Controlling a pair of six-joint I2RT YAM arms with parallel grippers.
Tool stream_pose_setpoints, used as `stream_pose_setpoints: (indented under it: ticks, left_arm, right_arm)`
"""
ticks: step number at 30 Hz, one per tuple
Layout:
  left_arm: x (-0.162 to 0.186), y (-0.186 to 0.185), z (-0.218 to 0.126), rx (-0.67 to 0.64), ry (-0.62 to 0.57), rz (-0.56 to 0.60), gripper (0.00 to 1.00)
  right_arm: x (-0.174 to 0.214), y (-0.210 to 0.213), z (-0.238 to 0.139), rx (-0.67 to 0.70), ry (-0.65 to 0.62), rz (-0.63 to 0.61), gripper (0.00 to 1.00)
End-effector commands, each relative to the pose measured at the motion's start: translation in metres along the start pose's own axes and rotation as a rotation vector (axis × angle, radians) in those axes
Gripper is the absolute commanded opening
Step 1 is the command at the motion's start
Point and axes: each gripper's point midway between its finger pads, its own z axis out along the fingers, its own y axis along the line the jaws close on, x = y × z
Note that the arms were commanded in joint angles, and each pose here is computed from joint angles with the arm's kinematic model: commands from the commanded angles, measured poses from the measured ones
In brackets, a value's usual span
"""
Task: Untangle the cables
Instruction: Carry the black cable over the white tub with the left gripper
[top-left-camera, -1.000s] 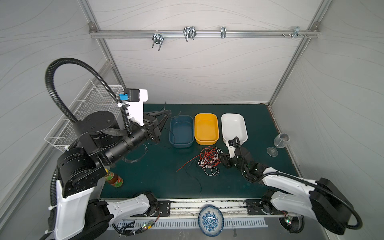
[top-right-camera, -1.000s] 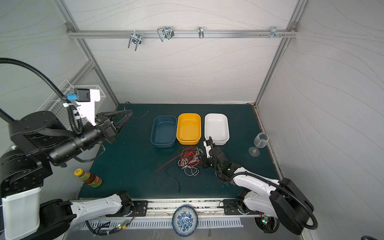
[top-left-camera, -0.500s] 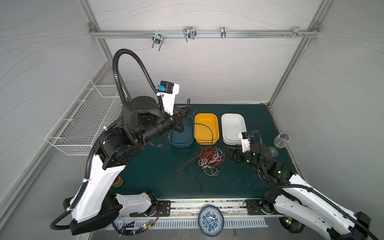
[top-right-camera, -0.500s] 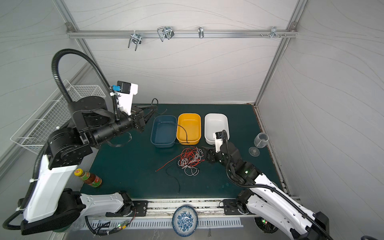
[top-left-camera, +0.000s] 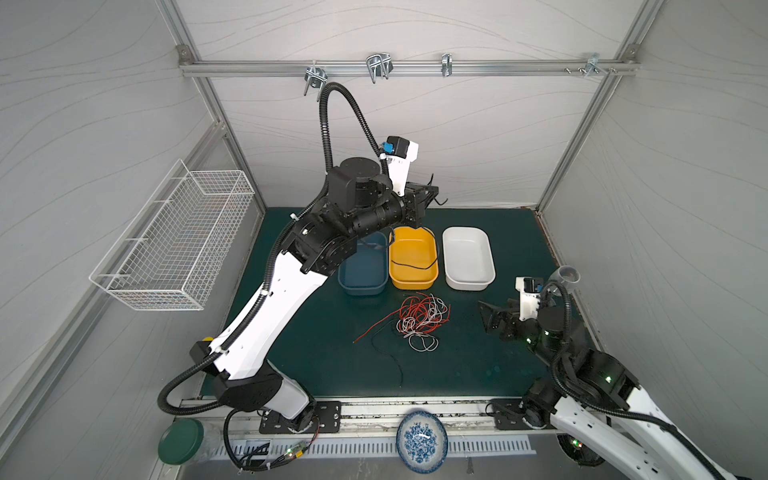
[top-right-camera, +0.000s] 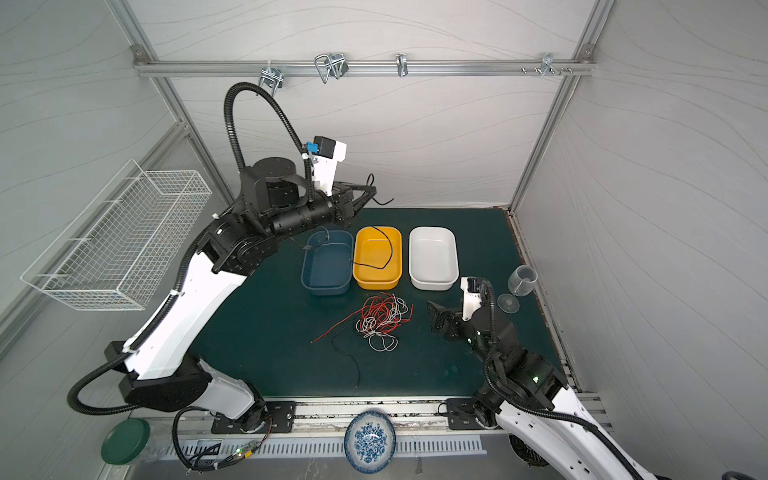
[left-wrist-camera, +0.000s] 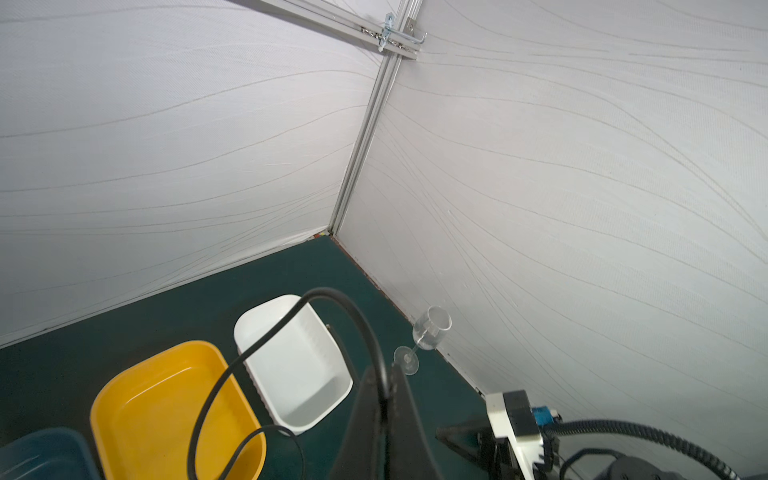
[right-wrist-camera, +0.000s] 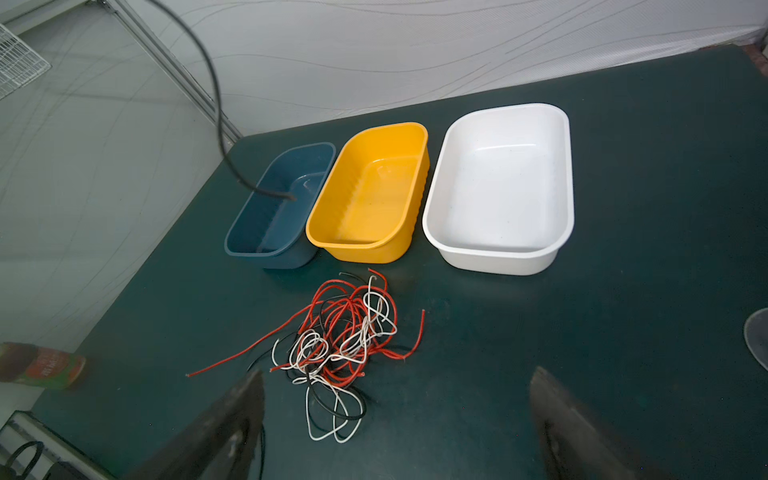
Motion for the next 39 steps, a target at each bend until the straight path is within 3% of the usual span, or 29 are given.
stream_pose_setpoints:
  ticks: [1,12,23,39]
  left_arm:
    - [-0.038,-0.026,0.010,0.146,-0.131,0.002,0.00]
    - [-0.018,-0.016,0.095,0.253,-0.126,-0.068,0.00]
    - [0.072,0.048,0.183,0.104,0.040,-0.110,0.00]
    - [0.187,0.100,0.218,-0.034,0.246,-0.178,0.00]
  right_arm:
    - [0.015,-0.013,-0.005,0.034,0.032,0.015,0.99]
    - [0.007,-0.009,-0.024,-0.017,-0.018,0.013,0.99]
    - [0.003,0.009,-0.039,-0.166,-0.097,0.003,0.99]
    - [0.006,0.011,-0.034,-0.184,-0.109,-0.010,0.99]
